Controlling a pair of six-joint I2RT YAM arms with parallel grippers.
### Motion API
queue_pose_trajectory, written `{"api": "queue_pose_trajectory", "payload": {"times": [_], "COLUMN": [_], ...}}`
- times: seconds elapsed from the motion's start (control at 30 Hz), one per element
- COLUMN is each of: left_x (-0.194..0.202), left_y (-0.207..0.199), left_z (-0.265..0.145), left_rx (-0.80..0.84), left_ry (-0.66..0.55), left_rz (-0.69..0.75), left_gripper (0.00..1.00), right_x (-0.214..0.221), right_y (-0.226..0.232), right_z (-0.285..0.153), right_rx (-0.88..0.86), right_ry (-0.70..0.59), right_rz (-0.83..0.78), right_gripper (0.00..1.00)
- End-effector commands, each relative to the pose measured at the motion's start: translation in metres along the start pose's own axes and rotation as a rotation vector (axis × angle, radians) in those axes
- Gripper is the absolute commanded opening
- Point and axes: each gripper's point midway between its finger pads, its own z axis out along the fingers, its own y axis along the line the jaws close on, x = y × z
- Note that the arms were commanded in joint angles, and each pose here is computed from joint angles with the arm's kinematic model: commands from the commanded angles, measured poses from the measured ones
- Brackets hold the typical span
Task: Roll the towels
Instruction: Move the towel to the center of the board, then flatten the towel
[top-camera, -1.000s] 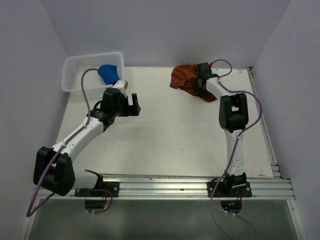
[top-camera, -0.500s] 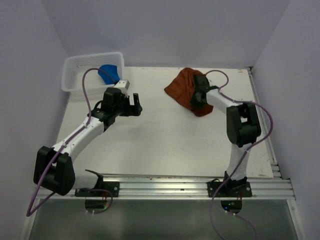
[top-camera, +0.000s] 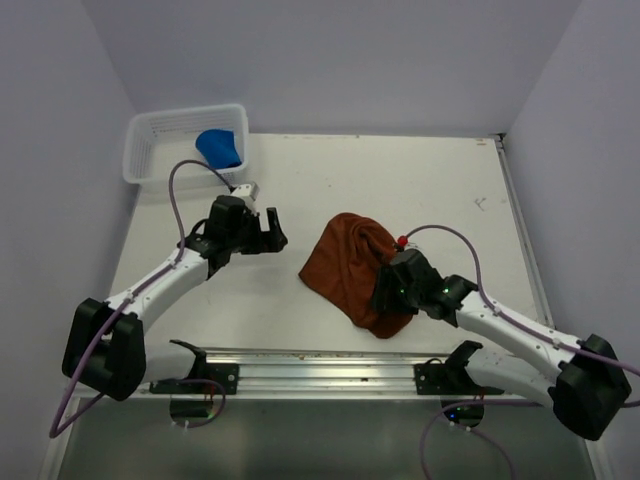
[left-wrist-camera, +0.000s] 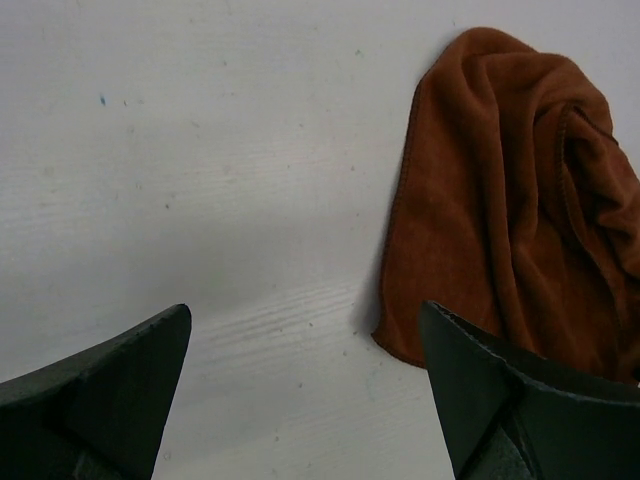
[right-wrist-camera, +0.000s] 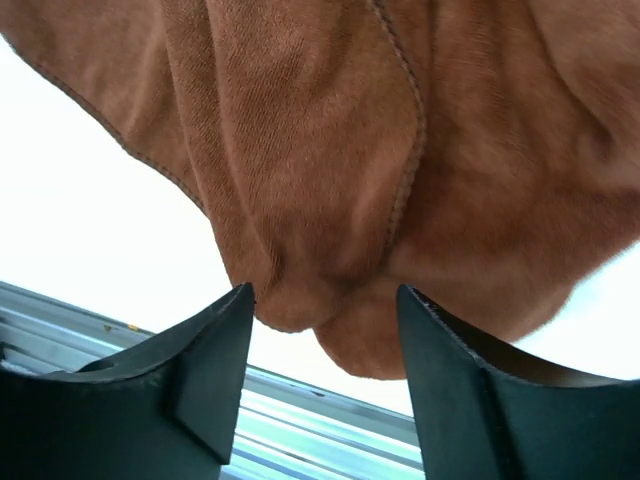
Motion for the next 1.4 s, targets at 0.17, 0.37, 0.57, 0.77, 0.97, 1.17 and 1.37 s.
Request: {"api": "queue_pose_trajectory", "payload": {"times": [0.17, 0.37, 0.57, 0.77, 0.97, 1.17, 1.37], "left_x": [0.040, 0.067, 0.080, 0.091, 0.106, 0.114, 0.074], "left_y": [-0.026, -0.039, -0.046, -0.059, -0.061, -0.062, -0.022], "left_z": [-0.012, 0.002, 0.021, 0.045, 0.058, 0.063, 0.037], "left_rx": [0.096, 0.127, 0.149, 0.178, 0.179, 0.184, -0.041], "left_ry": [0.061, 0.118, 0.132, 0.177, 0.207, 0.228, 0.098], "left_rz": [-0.078, -0.092, -0.113, -0.120, -0.145, -0.142, -0.103], "left_gripper": [0.98, 0.93, 0.87, 0.77, 0.58, 0.06, 0.00], "right_x": [-0.028, -0.025, -0.023, -0.022, -0.016, -0.012, -0.004], "right_y": [0.009, 0.003, -0.009, -0.020, -0.032, -0.045, -0.057], "right_z": [-0.022, -0.014, -0.022, -0.029, -0.035, -0.040, -0.035], "right_rx": [-0.041, -0.010, 0.000, 0.013, 0.054, 0.082, 0.146], "right_ry": [-0.139, -0.139, -0.182, -0.220, -0.218, -0.241, -0.222], "right_rz": [-0.008, 0.051, 0.072, 0.085, 0.091, 0.115, 0.167], "right_gripper": [0.66, 0.64, 0.61, 0.60, 0.60, 0.60, 0.61]}}
